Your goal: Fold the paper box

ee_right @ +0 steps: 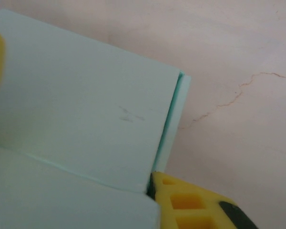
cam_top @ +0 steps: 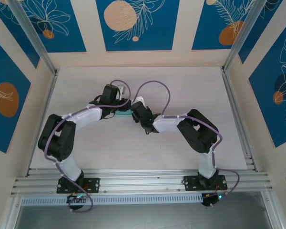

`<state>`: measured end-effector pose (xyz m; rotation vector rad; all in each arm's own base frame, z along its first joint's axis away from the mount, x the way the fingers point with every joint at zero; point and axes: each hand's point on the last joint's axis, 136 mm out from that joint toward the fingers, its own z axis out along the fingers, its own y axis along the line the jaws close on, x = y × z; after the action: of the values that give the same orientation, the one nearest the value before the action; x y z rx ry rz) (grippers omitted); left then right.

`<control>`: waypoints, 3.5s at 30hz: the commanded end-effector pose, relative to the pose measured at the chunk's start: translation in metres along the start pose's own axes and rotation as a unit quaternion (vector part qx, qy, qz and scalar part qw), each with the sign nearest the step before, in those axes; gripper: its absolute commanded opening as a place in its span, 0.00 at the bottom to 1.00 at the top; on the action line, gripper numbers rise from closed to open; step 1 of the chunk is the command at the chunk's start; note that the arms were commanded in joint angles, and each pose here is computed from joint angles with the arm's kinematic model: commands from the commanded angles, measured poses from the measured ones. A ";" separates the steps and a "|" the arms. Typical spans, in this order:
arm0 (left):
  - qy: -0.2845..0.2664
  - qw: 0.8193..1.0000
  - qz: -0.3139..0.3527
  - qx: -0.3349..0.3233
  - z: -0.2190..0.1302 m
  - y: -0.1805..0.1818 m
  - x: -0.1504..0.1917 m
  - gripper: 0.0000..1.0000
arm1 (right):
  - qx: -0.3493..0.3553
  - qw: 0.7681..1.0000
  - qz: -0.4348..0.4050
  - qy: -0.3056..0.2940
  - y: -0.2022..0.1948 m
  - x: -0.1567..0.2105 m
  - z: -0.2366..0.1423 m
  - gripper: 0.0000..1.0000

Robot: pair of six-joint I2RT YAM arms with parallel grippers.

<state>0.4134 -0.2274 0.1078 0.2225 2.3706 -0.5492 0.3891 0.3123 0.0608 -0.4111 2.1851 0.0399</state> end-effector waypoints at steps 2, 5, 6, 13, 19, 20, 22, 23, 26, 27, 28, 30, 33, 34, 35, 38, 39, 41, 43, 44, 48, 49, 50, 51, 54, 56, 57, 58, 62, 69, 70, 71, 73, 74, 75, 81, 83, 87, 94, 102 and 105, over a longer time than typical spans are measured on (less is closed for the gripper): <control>0.001 1.000 -0.011 0.008 0.010 -0.003 -0.008 0.40 | -0.005 0.998 -0.043 0.037 0.010 0.020 -0.005 0.34; 0.009 1.000 -0.016 0.006 0.017 -0.001 -0.005 0.40 | -0.012 0.997 -0.057 0.043 0.013 0.020 -0.018 0.46; 0.012 1.000 -0.018 0.005 0.020 0.000 -0.003 0.40 | -0.013 0.997 -0.062 0.042 0.013 0.019 -0.022 0.50; 0.025 0.999 -0.030 -0.011 0.036 0.010 0.009 0.35 | -0.023 0.996 -0.074 0.036 0.014 0.011 -0.049 0.62; 0.026 0.999 -0.039 -0.011 0.045 0.013 0.015 0.32 | -0.036 0.995 -0.089 0.023 0.025 0.006 -0.072 0.63; 0.026 0.999 -0.040 -0.010 0.047 0.014 0.017 0.32 | -0.039 0.995 -0.089 0.019 0.026 0.004 -0.076 0.63; 0.023 0.999 -0.045 -0.008 0.050 0.016 0.023 0.32 | -0.049 0.996 -0.080 0.011 0.028 -0.003 -0.085 0.64; 0.020 0.999 -0.046 -0.008 0.051 0.018 0.026 0.31 | -0.053 0.996 -0.072 0.008 0.027 -0.007 -0.089 0.64; 0.017 0.998 -0.053 -0.009 0.054 0.023 0.039 0.30 | -0.063 0.997 -0.035 0.005 0.019 -0.018 -0.096 0.63; 0.014 0.998 -0.056 -0.009 0.055 0.025 0.043 0.30 | -0.066 0.998 -0.021 0.009 0.016 -0.020 -0.097 0.63; 0.012 0.998 -0.058 -0.010 0.056 0.027 0.047 0.30 | -0.071 0.997 -0.006 0.014 0.012 -0.022 -0.097 0.63; 0.010 0.998 -0.063 -0.011 0.057 0.030 0.053 0.31 | -0.076 0.996 0.021 0.027 0.005 -0.025 -0.094 0.61; 0.009 0.998 -0.067 -0.008 0.059 0.031 0.057 0.32 | -0.088 0.992 0.066 0.057 -0.004 -0.023 -0.085 0.58; 0.007 0.998 -0.068 -0.007 0.059 0.030 0.056 0.33 | -0.094 0.990 0.084 0.069 -0.007 -0.023 -0.082 0.56; 0.004 0.998 -0.068 -0.004 0.058 0.029 0.052 0.34 | -0.100 0.987 0.100 0.078 -0.009 -0.022 -0.079 0.55; -0.015 0.998 -0.064 0.007 0.048 0.020 0.033 0.41 | -0.120 0.977 0.143 0.107 -0.014 -0.017 -0.071 0.54; -0.022 0.998 -0.061 0.012 0.041 0.015 0.024 0.44 | -0.128 0.973 0.153 0.117 -0.015 -0.016 -0.069 0.54; -0.036 0.998 -0.056 0.020 0.028 0.007 0.009 0.52 | -0.143 0.966 0.170 0.134 -0.016 -0.012 -0.067 0.55; -0.044 0.998 -0.051 0.022 0.012 0.001 -0.002 0.60 | -0.159 0.958 0.184 0.151 -0.017 -0.009 -0.066 0.56; -0.046 0.998 -0.048 0.019 0.006 0.000 -0.005 0.63 | -0.164 0.955 0.190 0.159 -0.017 -0.008 -0.066 0.56; -0.043 0.998 -0.033 -0.033 -0.024 0.014 0.000 0.75 | -0.168 0.945 0.205 0.192 -0.021 -0.002 -0.066 0.59; -0.040 0.997 -0.029 -0.051 -0.030 0.021 0.006 0.76 | -0.168 0.943 0.206 0.198 -0.021 0.000 -0.067 0.60; -0.040 0.997 -0.026 -0.067 -0.036 0.027 0.010 0.76 | -0.168 0.942 0.207 0.202 -0.020 0.000 -0.067 0.60; -0.039 0.996 -0.021 -0.083 -0.043 0.033 0.015 0.76 | -0.168 0.941 0.209 0.208 -0.020 0.001 -0.067 0.60; -0.024 0.993 0.003 -0.119 -0.059 0.047 0.029 0.75 | -0.172 0.936 0.215 0.221 -0.015 0.003 -0.065 0.61; -0.010 0.991 0.027 -0.127 -0.063 0.051 0.038 0.74 | -0.175 0.933 0.217 0.227 -0.011 0.004 -0.063 0.61; -0.005 0.991 0.039 -0.132 -0.064 0.053 0.042 0.74 | -0.173 0.933 0.217 0.230 -0.010 0.006 -0.061 0.61; -0.004 0.990 0.047 -0.136 -0.065 0.056 0.045 0.75 | -0.171 0.933 0.218 0.231 -0.009 0.006 -0.059 0.62; -0.012 0.990 0.048 -0.136 -0.062 0.065 0.041 0.77 | -0.168 0.934 0.218 0.227 -0.008 0.003 -0.053 0.66; -0.034 0.994 -0.006 -0.107 -0.037 0.087 0.019 0.71 | -0.171 0.937 0.211 0.220 -0.008 -0.006 -0.039 0.72; -0.032 0.994 -0.015 -0.104 -0.033 0.091 0.017 0.69 | -0.172 0.936 0.214 0.221 -0.009 -0.007 -0.036 0.72; -0.032 0.994 -0.019 -0.099 -0.030 0.092 0.014 0.69 | -0.177 0.935 0.216 0.220 -0.008 -0.009 -0.034 0.73; -0.021 0.994 -0.029 -0.100 -0.022 0.099 0.014 0.67 | -0.187 0.930 0.226 0.221 -0.009 -0.011 -0.029 0.73; -0.016 0.994 -0.031 -0.100 -0.020 0.100 0.014 0.67 | -0.192 0.928 0.232 0.221 -0.009 -0.012 -0.027 0.73; -0.010 0.994 -0.036 -0.102 -0.017 0.104 0.016 0.66 | -0.197 0.925 0.237 0.221 -0.010 -0.013 -0.025 0.73; 0.023 0.992 -0.062 -0.110 -0.003 0.119 0.033 0.62 | -0.228 0.907 0.266 0.234 -0.006 -0.010 -0.013 0.74; 0.027 0.992 -0.072 -0.098 0.001 0.118 0.036 0.59 | -0.236 0.900 0.278 0.237 -0.006 -0.009 -0.009 0.74; 0.042 0.992 -0.085 -0.088 0.009 0.119 0.043 0.51 | -0.249 0.889 0.303 0.238 -0.009 -0.007 -0.005 0.74; 0.064 0.986 -0.125 -0.090 0.015 0.132 0.059 0.33 | -0.281 0.865 0.342 0.235 -0.008 -0.004 0.002 0.74; 0.069 0.983 -0.153 -0.068 0.019 0.134 0.064 0.28 | -0.315 0.844 0.367 0.232 0.006 0.000 0.013 0.75; 0.068 0.983 -0.155 -0.064 0.020 0.133 0.063 0.28 | -0.337 0.835 0.371 0.227 0.013 -0.006 0.016 0.75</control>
<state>0.4450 -0.1295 0.0559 -0.0982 2.4089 -0.5716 0.4017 0.3170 0.0527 0.1106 2.6466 1.1703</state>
